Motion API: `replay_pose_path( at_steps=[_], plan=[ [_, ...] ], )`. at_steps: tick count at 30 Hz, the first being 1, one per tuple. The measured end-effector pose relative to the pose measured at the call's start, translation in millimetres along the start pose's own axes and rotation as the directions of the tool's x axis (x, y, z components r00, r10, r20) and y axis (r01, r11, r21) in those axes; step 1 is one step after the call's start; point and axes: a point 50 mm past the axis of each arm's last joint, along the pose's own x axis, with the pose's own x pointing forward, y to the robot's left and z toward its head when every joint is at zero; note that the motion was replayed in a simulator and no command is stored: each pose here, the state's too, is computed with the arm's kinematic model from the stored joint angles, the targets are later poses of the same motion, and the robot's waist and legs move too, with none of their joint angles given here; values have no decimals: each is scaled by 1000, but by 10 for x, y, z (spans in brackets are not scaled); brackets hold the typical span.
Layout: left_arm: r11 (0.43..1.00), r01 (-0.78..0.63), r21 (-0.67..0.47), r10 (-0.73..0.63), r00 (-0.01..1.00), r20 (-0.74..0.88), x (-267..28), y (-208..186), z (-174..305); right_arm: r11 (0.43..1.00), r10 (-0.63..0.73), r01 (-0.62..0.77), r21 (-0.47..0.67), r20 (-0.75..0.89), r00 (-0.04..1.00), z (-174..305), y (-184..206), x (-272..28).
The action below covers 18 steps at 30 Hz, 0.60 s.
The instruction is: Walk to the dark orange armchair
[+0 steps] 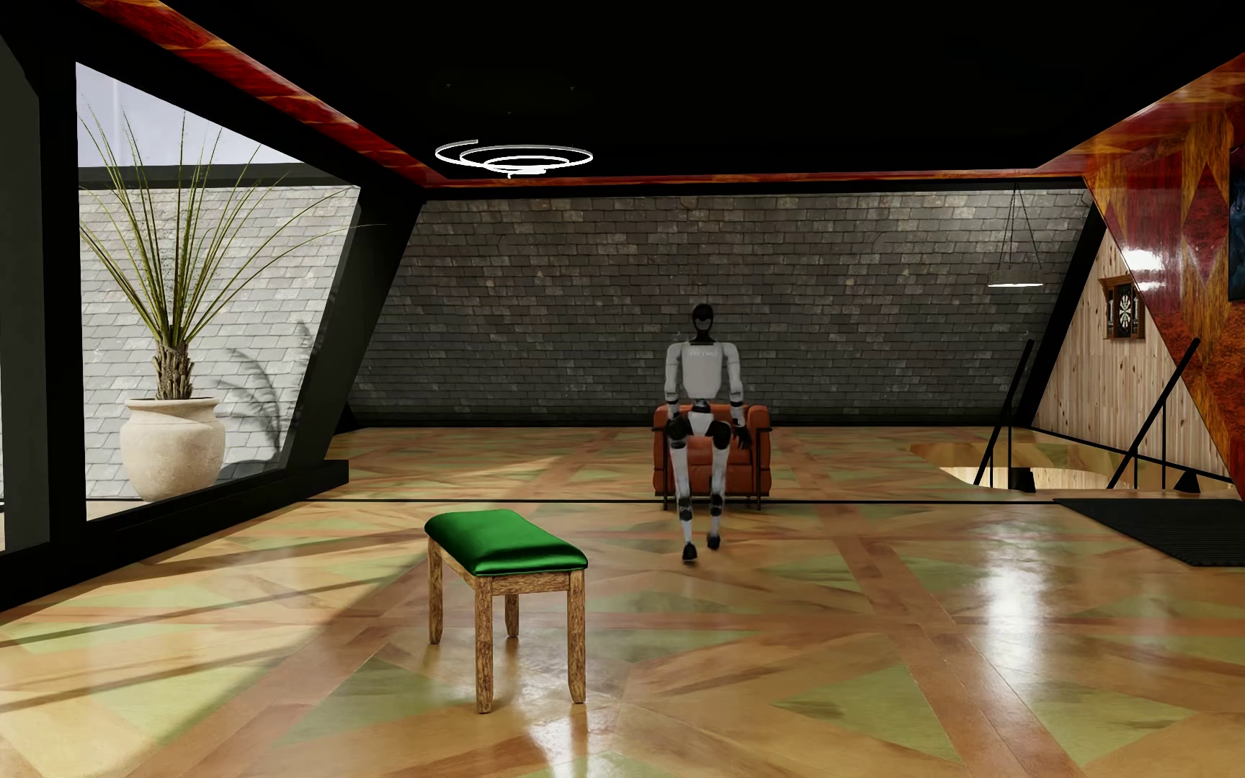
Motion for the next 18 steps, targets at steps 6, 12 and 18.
replay_pose_path(
  at_steps=[6, 12, 18],
  plan=[
    [962, 261, 80, -240, 949, -207, -253, -388, -548, 990, 113, -106, -93, 72, 991, 274, 215, -13],
    [991, 125, -39, -131, 938, -320, -488, -375, -893, 983, -105, 149, -110, 329, 938, 1051, -550, 157],
    [980, 187, -62, -197, 925, -326, -531, -468, -886, 958, -258, 285, 33, 528, 809, 1605, -988, 10]
  ],
)
